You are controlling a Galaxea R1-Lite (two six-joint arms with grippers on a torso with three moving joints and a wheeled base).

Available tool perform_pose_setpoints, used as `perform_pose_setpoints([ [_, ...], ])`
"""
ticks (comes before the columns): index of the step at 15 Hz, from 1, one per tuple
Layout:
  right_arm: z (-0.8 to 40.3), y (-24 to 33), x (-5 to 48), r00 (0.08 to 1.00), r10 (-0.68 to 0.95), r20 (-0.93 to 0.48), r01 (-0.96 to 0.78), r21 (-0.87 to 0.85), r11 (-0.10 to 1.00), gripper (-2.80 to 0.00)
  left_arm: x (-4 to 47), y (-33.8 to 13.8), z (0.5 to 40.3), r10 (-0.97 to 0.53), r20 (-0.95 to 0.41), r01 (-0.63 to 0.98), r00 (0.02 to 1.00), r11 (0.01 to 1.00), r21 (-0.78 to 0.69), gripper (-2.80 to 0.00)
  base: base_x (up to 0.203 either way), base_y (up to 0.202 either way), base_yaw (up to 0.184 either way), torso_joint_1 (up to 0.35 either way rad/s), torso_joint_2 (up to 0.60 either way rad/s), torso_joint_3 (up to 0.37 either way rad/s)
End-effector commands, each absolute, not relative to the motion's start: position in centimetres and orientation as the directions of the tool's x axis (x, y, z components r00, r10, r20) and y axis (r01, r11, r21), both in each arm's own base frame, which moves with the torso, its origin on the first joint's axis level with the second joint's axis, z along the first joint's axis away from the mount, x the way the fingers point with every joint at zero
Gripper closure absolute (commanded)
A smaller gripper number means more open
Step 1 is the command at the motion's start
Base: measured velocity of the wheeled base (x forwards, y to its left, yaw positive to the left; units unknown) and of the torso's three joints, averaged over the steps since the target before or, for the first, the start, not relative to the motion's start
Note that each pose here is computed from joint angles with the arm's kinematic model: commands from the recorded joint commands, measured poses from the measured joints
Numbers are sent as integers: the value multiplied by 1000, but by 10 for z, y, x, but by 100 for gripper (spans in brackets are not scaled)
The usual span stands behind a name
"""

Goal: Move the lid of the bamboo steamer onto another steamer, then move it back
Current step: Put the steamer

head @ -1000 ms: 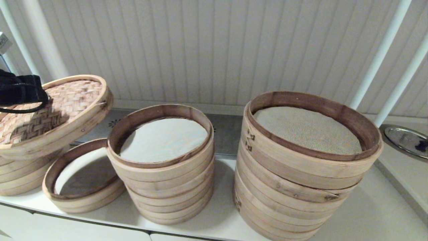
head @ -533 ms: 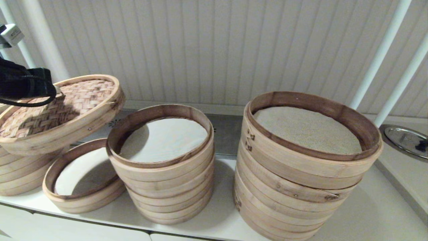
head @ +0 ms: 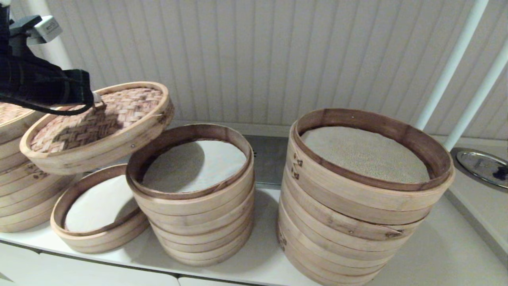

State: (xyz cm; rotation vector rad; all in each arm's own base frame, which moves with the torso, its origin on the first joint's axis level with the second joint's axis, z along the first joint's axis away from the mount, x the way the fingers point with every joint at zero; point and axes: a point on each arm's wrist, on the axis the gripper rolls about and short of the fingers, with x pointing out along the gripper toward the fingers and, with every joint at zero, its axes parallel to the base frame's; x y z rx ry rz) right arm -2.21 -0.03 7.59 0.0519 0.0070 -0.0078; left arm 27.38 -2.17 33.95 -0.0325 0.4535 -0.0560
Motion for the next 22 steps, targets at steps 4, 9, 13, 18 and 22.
perform_pose_setpoints([
  [4, 75, 0, -22, 1000, -7, -8, 7, 52, 999, 0, 282, -58, 334, -93, -462, 102, 882, 995, -6, 0, 0, 0, 0, 0, 0, 0],
  [9, 76, 0, -22, 1000, -8, -8, 8, 52, 999, 0, 287, -87, 330, -136, -474, 153, 870, 988, -3, 0, 0, 0, 0, 0, 0, 0],
  [13, 76, 0, -22, 1000, -6, -9, 7, 52, 999, 0, 294, -110, 320, -141, -492, 173, 859, 985, 20, 0, 0, 0, 0, 0, 0, 0],
  [18, 76, 0, -22, 1000, -8, -8, 8, 52, 999, 0, 302, -133, 312, -148, -508, 192, 848, 981, 36, 0, 0, 0, 0, 0, 0, 0],
  [22, 76, 0, -22, 1000, -6, -8, 7, 52, 999, 0, 298, -150, 309, -145, -510, 205, 848, 977, 64, 0, 0, 0, 0, 0, 0, 0],
])
